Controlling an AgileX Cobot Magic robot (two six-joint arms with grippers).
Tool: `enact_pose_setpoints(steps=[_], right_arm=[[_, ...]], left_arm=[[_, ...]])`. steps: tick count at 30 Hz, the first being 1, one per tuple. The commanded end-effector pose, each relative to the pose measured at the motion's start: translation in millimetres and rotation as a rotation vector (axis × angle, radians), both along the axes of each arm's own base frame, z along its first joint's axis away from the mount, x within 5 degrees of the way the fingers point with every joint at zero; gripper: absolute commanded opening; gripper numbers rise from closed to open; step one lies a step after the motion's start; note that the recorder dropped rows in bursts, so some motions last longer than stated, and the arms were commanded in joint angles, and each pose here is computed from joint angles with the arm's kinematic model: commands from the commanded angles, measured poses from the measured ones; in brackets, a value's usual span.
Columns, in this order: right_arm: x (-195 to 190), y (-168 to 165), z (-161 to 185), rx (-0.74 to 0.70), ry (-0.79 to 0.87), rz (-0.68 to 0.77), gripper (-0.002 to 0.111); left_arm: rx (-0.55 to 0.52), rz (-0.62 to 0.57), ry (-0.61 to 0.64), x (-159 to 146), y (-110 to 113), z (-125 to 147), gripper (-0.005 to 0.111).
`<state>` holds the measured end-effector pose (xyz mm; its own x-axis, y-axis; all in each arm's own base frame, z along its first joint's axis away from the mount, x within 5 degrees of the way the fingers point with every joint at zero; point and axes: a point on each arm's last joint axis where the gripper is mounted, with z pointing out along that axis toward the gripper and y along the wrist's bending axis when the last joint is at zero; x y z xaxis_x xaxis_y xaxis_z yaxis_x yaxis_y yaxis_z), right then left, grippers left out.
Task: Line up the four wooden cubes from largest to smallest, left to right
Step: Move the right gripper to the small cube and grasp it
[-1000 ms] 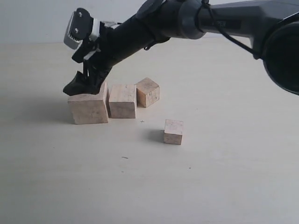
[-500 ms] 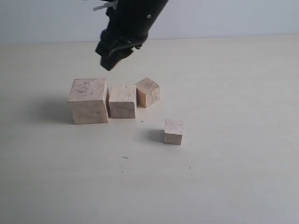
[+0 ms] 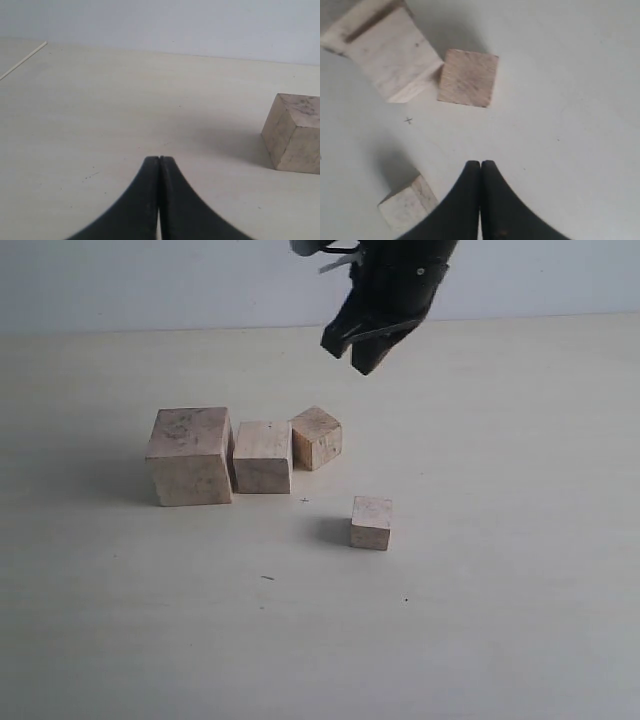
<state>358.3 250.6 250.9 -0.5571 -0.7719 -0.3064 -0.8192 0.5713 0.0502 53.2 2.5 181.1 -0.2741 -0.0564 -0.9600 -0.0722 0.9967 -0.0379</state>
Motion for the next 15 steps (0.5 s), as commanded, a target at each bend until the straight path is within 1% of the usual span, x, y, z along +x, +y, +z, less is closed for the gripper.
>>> enact_pose_setpoints(steps=[1, 5, 7, 9, 11, 15], right_arm=[[13, -20, -20, 0.123, 0.013, -0.079, 0.0], [8, -15, -38, 0.231, -0.026, 0.063, 0.0], [7, -11, -47, 0.277, -0.037, 0.096, 0.0], [9, -10, -55, 0.29, -0.037, 0.093, 0.001], [11, -9, -62, 0.287, -0.028, 0.077, 0.005], [12, -7, -70, 0.304, -0.004, 0.057, 0.022]], left_arm=[[0.003, -0.004, -0.016, 0, 0, 0, 0.0], [0.003, -0.004, -0.016, 0, 0, 0, 0.0], [0.003, -0.004, -0.016, 0, 0, 0, 0.0], [0.003, -0.004, -0.016, 0, 0, 0, 0.0], [0.003, -0.004, -0.016, 0, 0, 0, 0.0], [0.003, -0.004, -0.016, 0, 0, 0, 0.0]])
